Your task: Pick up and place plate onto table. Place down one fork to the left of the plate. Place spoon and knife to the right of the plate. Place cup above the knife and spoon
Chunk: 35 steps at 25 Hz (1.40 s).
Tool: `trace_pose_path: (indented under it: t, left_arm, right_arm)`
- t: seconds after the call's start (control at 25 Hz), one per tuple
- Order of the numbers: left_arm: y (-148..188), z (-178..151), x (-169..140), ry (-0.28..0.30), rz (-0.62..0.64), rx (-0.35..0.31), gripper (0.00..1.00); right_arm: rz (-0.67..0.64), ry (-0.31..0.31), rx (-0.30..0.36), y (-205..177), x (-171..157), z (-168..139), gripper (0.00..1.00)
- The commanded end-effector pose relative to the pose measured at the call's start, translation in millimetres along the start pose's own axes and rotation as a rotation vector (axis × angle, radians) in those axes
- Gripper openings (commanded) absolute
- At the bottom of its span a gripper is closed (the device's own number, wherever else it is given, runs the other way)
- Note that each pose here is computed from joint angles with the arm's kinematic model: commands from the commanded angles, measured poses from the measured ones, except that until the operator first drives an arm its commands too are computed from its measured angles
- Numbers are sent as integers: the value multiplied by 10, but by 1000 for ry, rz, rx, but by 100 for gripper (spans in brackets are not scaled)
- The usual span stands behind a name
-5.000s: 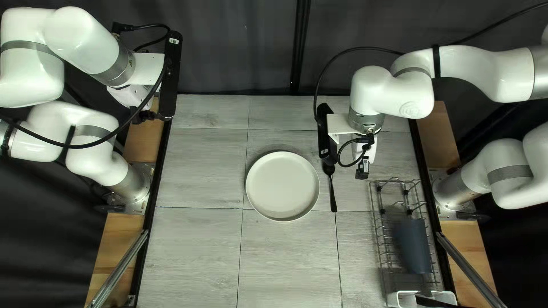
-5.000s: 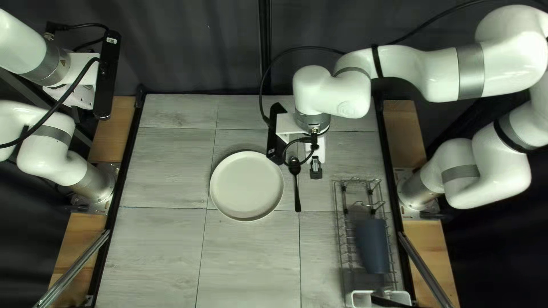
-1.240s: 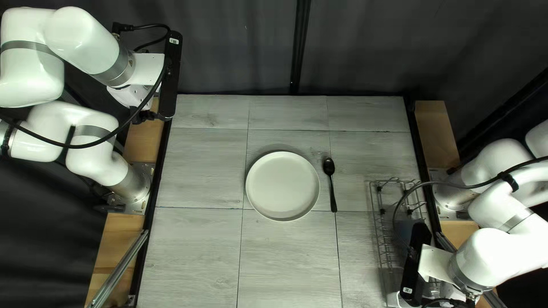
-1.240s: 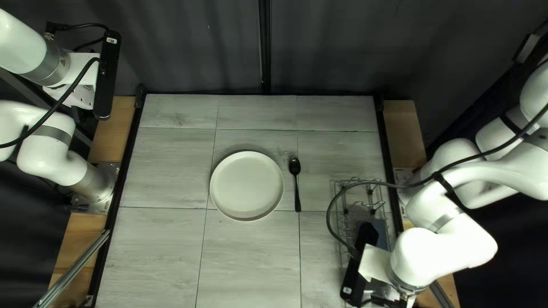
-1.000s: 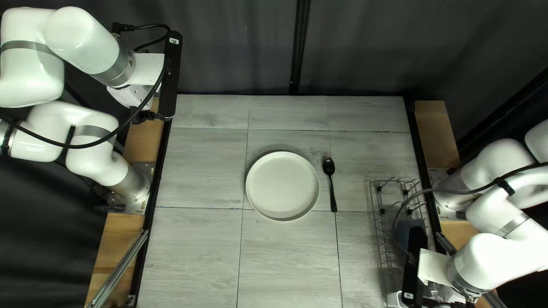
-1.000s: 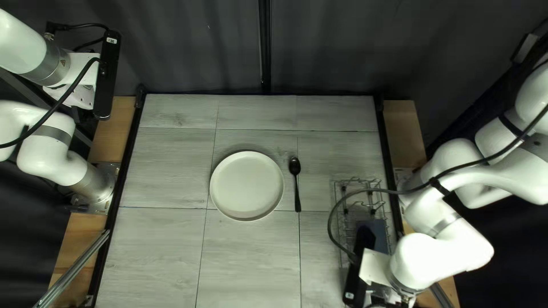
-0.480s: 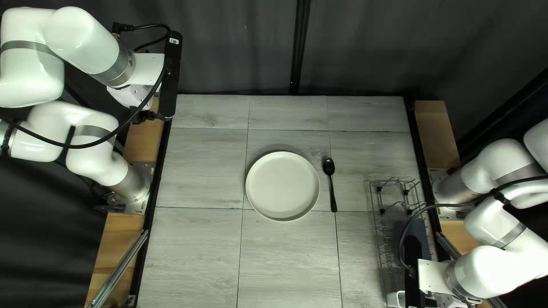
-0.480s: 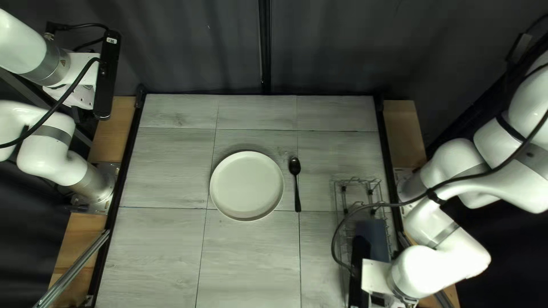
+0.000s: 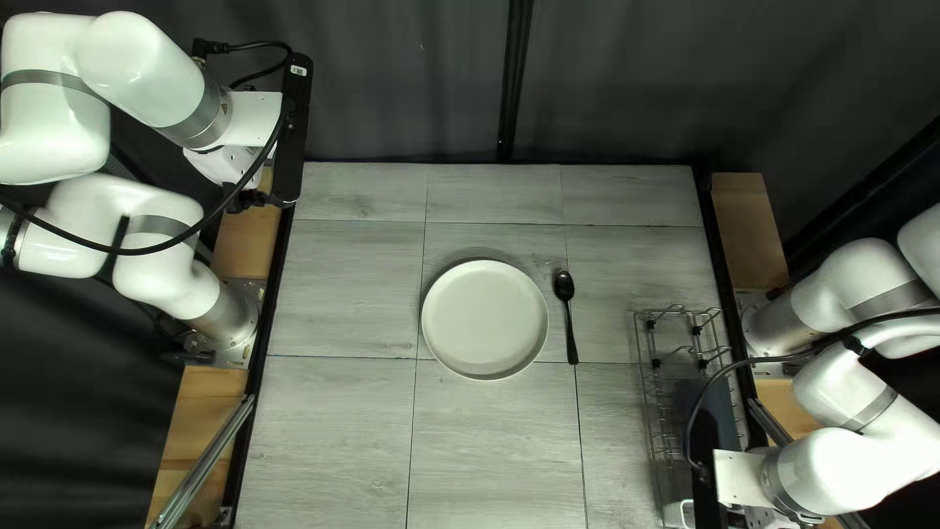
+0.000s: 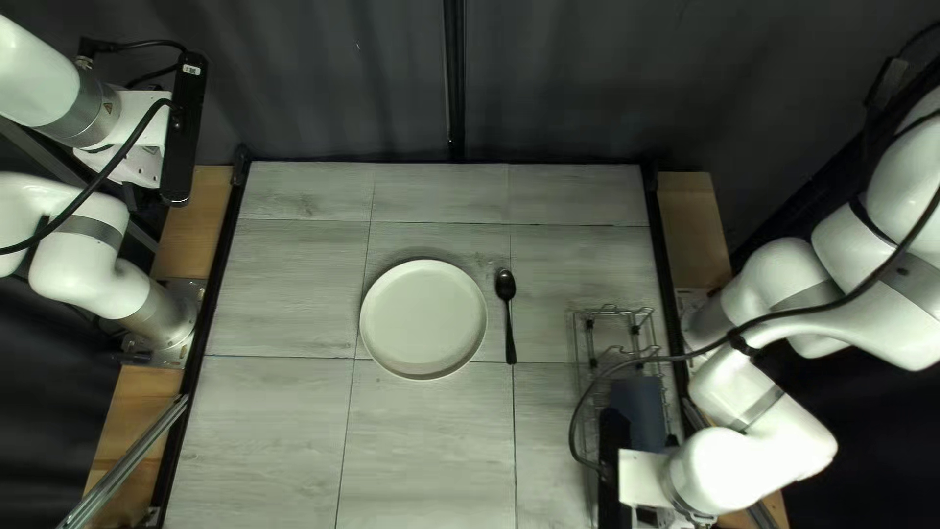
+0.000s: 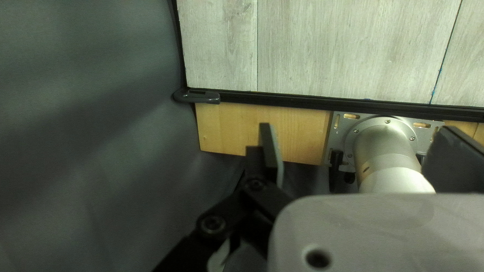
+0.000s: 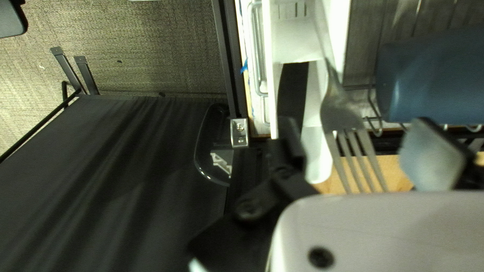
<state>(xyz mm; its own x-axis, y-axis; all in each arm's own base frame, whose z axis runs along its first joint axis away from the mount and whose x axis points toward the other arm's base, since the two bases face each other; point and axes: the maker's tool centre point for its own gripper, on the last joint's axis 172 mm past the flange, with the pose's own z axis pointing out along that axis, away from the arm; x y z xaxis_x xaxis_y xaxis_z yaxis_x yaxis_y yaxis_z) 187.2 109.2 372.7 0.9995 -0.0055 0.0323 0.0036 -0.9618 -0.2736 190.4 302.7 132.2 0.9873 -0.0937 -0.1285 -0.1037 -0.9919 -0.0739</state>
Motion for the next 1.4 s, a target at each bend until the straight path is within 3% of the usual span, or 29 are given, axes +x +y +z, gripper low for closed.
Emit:
trace_pose_path:
  t: [0.04,0.4,0.64,0.92,1.16,1.4]
  left_arm:
    - [0,0,0,0,0,0,100]
    - [0,0,0,0,0,0,100]
    - [0,0,0,0,0,0,100]
    - [0,0,0,0,0,0,100]
    - [0,0,0,0,0,0,100]
    - [0,0,0,0,0,0,100]
  right_arm:
    - [-8,2,-11,-44,30,-132,0]
    - [-15,14,-53,-72,30,-924,0]
    - [7,-4,-75,145,40,-1504,0]
    - [42,31,-55,468,224,-2012,0]
    - [100,135,57,865,939,-2097,0]
    - [64,233,81,1506,1817,-2255,0]
